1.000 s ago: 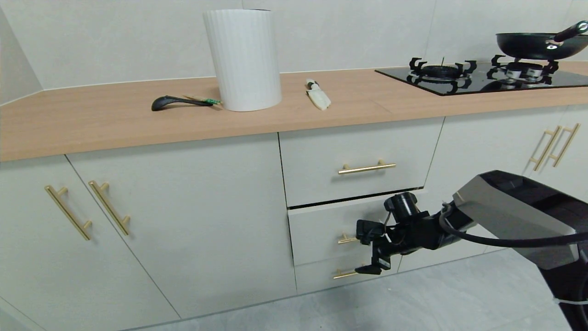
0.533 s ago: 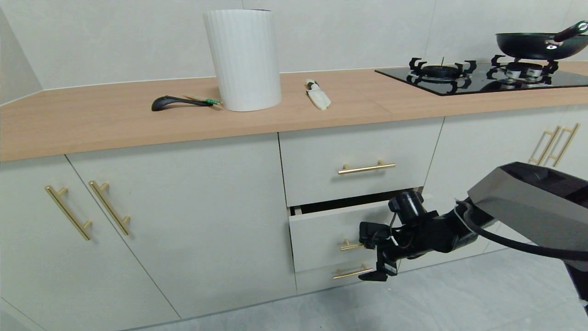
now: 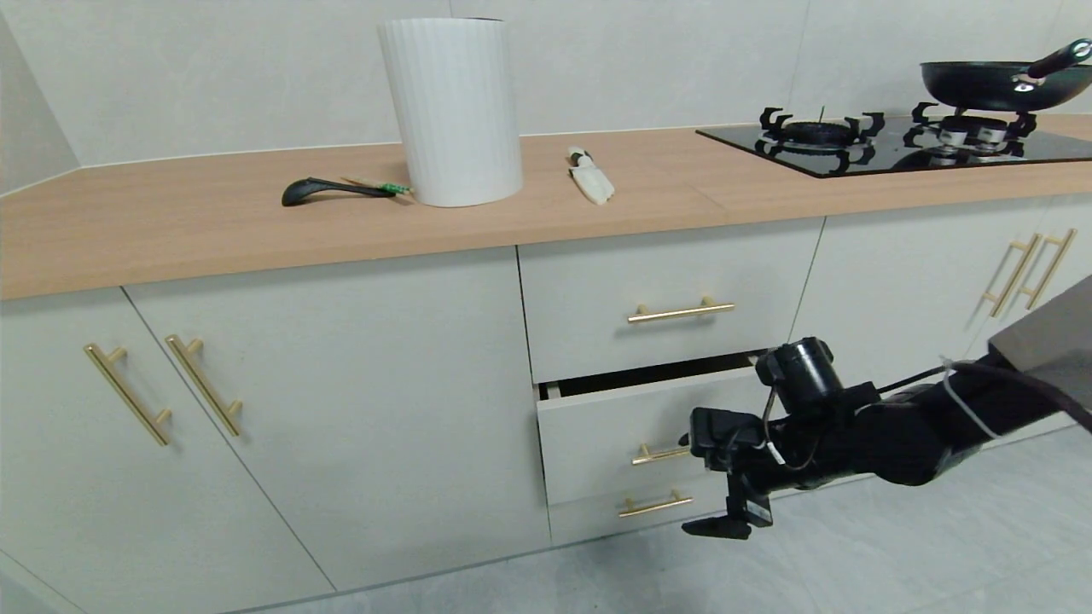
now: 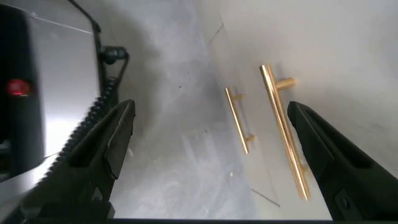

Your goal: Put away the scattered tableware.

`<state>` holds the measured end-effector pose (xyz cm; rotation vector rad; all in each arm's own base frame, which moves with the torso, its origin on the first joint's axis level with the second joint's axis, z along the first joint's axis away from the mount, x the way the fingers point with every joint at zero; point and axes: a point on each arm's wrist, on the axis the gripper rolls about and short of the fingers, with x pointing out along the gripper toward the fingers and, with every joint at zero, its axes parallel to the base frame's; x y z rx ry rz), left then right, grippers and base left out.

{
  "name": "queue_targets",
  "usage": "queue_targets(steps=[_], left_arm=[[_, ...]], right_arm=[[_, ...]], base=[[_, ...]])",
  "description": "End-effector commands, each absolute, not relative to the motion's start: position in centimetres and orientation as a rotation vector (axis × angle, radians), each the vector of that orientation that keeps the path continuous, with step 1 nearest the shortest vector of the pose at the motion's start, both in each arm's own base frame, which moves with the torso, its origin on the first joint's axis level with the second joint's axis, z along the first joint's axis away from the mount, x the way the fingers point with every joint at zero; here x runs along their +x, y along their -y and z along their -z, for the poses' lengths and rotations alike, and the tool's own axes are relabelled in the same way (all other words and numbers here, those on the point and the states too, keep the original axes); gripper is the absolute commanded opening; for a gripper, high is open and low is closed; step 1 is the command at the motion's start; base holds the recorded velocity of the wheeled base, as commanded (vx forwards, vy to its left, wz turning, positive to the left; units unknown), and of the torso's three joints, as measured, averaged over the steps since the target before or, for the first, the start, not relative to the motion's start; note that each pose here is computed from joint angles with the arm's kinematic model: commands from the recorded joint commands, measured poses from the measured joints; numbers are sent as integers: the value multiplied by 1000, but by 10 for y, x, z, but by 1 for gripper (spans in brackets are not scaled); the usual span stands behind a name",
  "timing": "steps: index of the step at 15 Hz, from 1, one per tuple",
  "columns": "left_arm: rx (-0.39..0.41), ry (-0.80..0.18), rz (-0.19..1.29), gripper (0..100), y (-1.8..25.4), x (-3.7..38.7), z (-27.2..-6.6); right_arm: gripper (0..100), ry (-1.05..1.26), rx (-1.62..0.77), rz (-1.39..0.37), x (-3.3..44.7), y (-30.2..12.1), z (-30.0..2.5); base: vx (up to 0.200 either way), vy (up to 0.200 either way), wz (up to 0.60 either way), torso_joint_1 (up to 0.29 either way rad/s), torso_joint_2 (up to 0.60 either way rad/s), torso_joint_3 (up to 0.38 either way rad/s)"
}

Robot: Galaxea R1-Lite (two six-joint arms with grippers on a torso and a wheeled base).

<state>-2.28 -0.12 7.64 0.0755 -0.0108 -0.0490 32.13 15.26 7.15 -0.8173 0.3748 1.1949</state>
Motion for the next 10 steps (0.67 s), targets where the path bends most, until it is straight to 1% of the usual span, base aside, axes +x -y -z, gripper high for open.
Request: queue_targets(steps=[1,4,7,10], left_arm=[[75,11,49,100,1,-23,-76],[72,11,49,100,1,-23,-76],[71,11,49,100,1,-23,-76],[69,11,49,100,1,-23,-76]], right_arm=[[100,-293,-810,-1129,309,-139,-107],[100,-285,-800,-1085,317,-131,-106],[100,-288,-794,-1024,340,-117,-104],[100,-302,-788,-1009,361,-115,-91]], base=[[0,0,0,0,0,0],[0,0,0,0,0,0],[0,0,0,0,0,0],[0,0,0,0,0,0]])
